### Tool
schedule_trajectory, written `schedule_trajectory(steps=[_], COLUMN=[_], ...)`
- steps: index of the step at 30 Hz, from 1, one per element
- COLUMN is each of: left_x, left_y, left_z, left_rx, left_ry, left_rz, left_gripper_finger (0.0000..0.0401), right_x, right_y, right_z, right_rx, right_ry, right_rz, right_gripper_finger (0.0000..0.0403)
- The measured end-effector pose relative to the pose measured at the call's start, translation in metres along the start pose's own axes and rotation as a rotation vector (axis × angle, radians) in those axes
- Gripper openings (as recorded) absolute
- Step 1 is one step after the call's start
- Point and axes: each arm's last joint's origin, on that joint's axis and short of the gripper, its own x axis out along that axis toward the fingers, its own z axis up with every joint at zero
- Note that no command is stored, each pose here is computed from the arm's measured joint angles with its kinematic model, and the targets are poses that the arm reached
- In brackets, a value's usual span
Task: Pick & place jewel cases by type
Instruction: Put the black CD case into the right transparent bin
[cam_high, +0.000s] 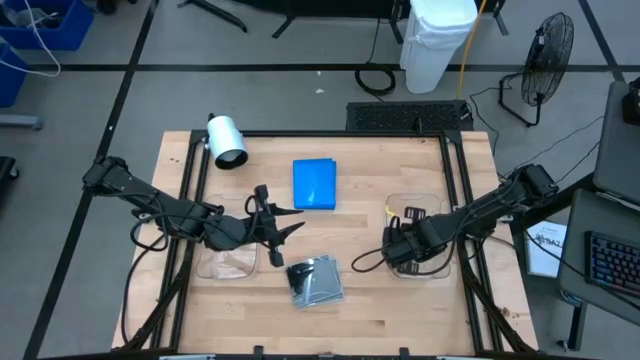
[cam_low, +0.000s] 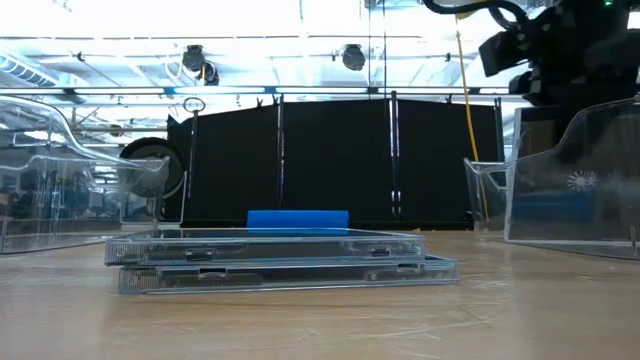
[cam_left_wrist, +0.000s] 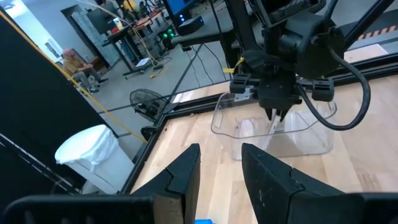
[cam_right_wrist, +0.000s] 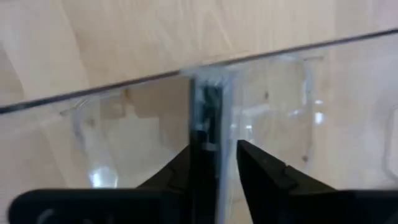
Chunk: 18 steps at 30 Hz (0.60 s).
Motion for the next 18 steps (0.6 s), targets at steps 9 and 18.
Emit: schedule_trajectory(steps=[9,18], left_x=[0.0,0.0], left_y=[0.0,0.0], left_z=[0.0,0.0], left_rx=[-0.005,-0.006], left_ry=[0.0,0.0], left_rz=[-0.001,-0.001], left_gripper_finger=[0.0124,0.0124], right_x=[-0.004,-0.023], right_y=[-0.003,-0.018], right_z=[-0.004,-0.008], right_rx=[-0.029,0.041], right_ry=[0.095,0.132], right_rz=[0.041,0.095], right_gripper_finger=[0.0162,0.0166])
